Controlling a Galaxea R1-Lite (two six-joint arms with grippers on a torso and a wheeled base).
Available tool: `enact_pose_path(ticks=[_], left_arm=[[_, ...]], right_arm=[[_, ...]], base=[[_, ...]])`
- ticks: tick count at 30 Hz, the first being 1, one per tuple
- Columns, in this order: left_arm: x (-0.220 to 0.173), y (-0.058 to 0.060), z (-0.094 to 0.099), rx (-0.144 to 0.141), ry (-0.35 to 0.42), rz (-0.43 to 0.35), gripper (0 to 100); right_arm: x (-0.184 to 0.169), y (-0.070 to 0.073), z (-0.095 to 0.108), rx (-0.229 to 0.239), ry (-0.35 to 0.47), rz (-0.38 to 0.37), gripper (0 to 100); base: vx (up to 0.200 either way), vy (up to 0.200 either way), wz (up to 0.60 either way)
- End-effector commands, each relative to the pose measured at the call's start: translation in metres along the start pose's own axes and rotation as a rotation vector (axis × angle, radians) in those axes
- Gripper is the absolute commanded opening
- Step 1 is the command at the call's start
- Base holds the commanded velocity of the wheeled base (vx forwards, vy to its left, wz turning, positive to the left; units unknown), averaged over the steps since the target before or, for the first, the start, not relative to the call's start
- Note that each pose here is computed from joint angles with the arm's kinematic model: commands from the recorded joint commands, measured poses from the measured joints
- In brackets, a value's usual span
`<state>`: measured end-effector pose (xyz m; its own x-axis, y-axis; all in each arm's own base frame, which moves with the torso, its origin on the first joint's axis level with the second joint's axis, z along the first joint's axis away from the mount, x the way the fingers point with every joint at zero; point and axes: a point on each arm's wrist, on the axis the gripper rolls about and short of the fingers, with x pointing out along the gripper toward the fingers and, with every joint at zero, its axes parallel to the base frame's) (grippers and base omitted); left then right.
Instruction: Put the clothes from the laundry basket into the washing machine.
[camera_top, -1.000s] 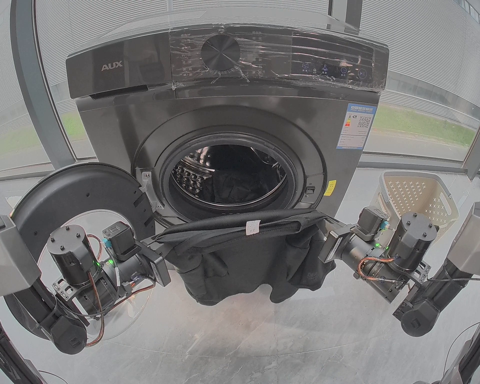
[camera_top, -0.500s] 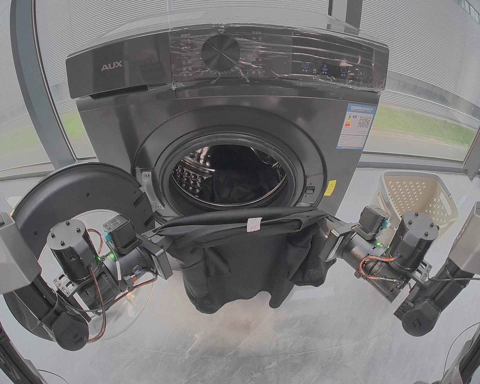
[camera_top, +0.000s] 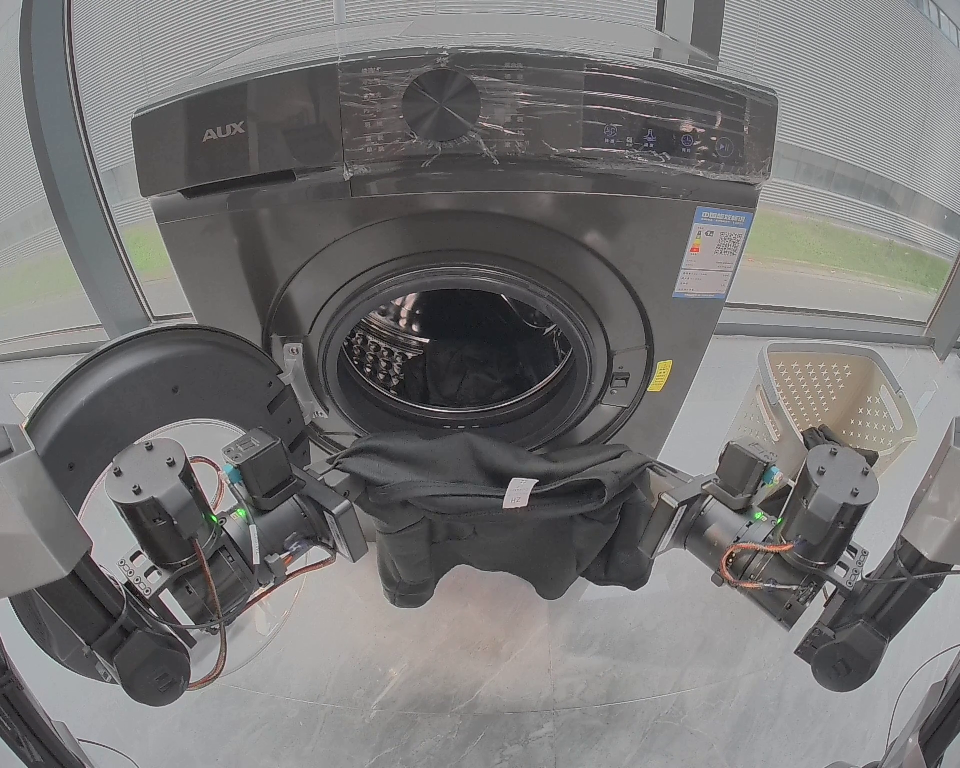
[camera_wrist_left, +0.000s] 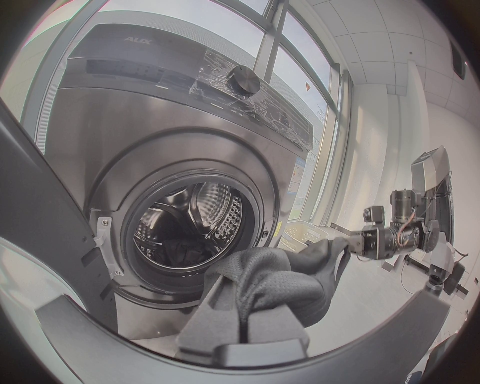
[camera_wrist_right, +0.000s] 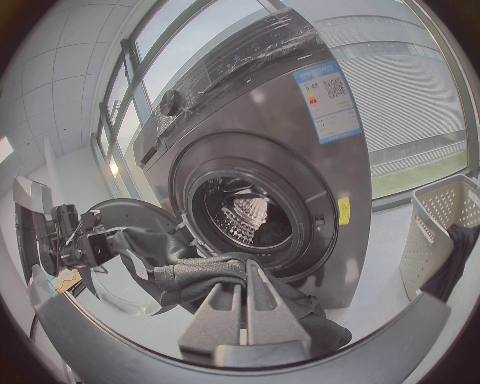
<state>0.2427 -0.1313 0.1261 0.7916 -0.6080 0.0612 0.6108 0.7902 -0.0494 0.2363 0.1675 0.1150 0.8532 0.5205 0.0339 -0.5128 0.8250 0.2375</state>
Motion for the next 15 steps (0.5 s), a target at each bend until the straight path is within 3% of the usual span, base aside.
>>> enact_pose_path(ticks=[1, 2, 3, 11, 15], left_arm=[[0.009, -0.004, 0.001, -0.001, -0.019, -0.003, 0], [0.011, -0.004, 0.0, -0.001, -0.019, 0.002, 0], [0.012, -0.004, -0.001, -0.002, -0.017, 0.009, 0], [0.017, -0.003, 0.006, 0.001, -0.055, 0.036, 0], [0.017, -0.004, 0.006, 0.001, -0.054, 0.036, 0]], right_arm=[[-0.006, 0.002, -0.014, 0.003, 0.064, 0.004, 0], [-0.008, 0.001, -0.019, 0.011, 0.087, 0.002, 0], [-0.011, 0.001, -0.022, 0.015, 0.106, 0.0, 100], [-0.046, 0.004, -0.053, -0.007, 0.317, 0.062, 100], [-0.049, 0.003, -0.062, -0.008, 0.372, 0.078, 100]], base=[[0.0, 0.0, 0.0], [0.0, 0.0, 0.0], [0.0, 0.0, 0.0], [0.0, 0.0, 0.0], [0.0, 0.0, 0.0]])
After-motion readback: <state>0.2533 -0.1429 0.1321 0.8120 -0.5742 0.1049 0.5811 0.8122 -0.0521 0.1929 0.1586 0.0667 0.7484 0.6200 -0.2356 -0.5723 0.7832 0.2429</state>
